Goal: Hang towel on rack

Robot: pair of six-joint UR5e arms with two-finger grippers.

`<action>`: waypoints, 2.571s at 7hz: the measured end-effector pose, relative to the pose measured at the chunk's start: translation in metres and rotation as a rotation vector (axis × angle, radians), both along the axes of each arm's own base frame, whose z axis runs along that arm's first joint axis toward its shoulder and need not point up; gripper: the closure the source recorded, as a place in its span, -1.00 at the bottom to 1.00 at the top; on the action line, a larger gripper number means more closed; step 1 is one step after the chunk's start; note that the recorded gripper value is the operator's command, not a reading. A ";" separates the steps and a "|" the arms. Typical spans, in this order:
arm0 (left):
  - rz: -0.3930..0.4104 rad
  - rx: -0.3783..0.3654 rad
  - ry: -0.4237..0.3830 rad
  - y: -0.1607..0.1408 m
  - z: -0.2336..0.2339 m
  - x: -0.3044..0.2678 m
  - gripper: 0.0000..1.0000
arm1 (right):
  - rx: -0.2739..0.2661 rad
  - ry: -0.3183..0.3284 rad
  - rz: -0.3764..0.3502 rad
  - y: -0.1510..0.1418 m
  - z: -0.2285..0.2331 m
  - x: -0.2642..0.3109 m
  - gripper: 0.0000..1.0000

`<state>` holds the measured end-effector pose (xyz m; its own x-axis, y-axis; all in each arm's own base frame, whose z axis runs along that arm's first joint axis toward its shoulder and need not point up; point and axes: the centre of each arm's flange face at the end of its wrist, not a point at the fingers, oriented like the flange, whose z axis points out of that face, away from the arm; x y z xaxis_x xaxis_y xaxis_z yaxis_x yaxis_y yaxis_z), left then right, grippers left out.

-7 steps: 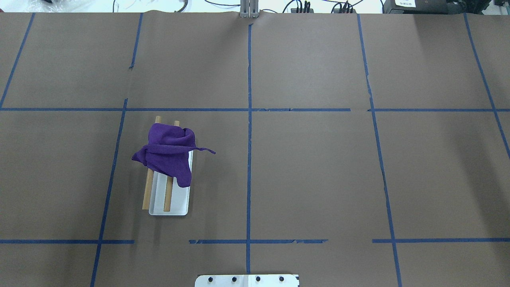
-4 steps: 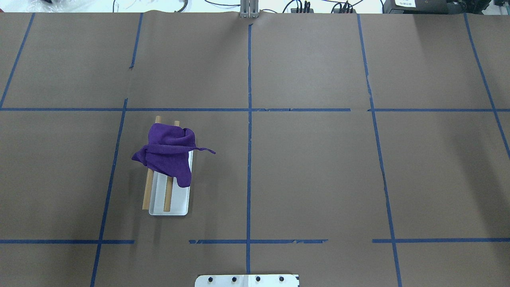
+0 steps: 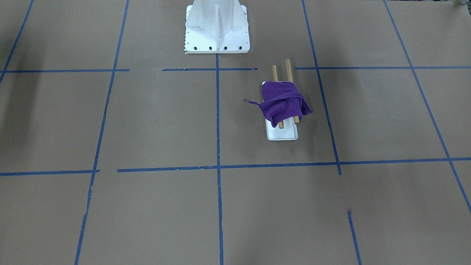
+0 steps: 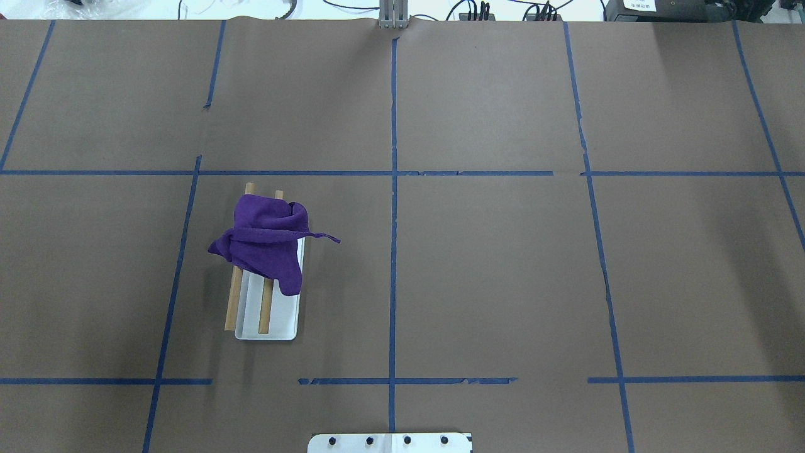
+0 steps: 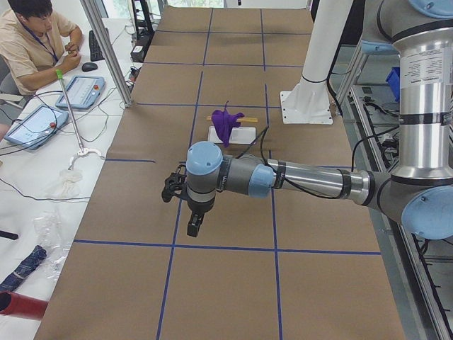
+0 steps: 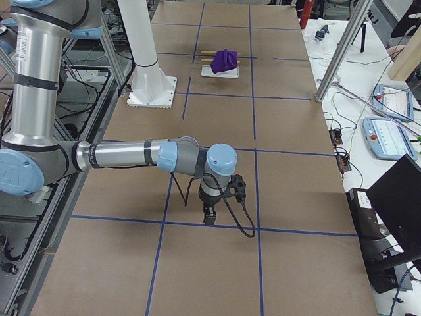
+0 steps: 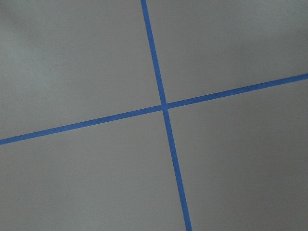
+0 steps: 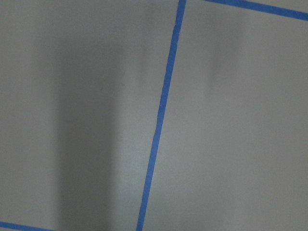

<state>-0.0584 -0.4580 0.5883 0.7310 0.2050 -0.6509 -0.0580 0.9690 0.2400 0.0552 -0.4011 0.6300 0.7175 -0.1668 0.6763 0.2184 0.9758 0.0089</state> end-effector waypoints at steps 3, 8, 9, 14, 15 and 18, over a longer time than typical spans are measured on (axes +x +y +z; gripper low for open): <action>0.001 -0.015 0.005 0.003 0.006 0.001 -1.00 | 0.009 -0.005 0.000 0.001 -0.003 0.000 -1.00; 0.001 -0.007 0.006 0.003 0.003 0.001 -1.00 | 0.006 -0.028 0.003 0.004 -0.003 -0.002 -1.00; 0.001 -0.006 0.006 0.003 0.003 0.001 -1.00 | 0.028 -0.041 0.006 0.002 -0.005 -0.003 -1.00; 0.003 0.030 0.009 0.004 0.002 0.003 -1.00 | 0.097 -0.053 0.011 -0.004 -0.012 -0.004 -1.00; 0.005 0.032 0.009 0.005 0.002 0.004 -1.00 | 0.101 -0.053 0.013 -0.004 -0.014 -0.003 -1.00; 0.009 0.025 0.009 0.006 0.003 0.005 -1.00 | 0.083 -0.047 0.029 -0.005 -0.012 -0.002 -1.00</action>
<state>-0.0531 -0.4524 0.5916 0.7228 0.2282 -0.6523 -0.0647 0.9621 0.2649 0.0528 -0.4060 0.6183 0.6909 -0.2027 0.6940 0.1873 0.9773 0.0990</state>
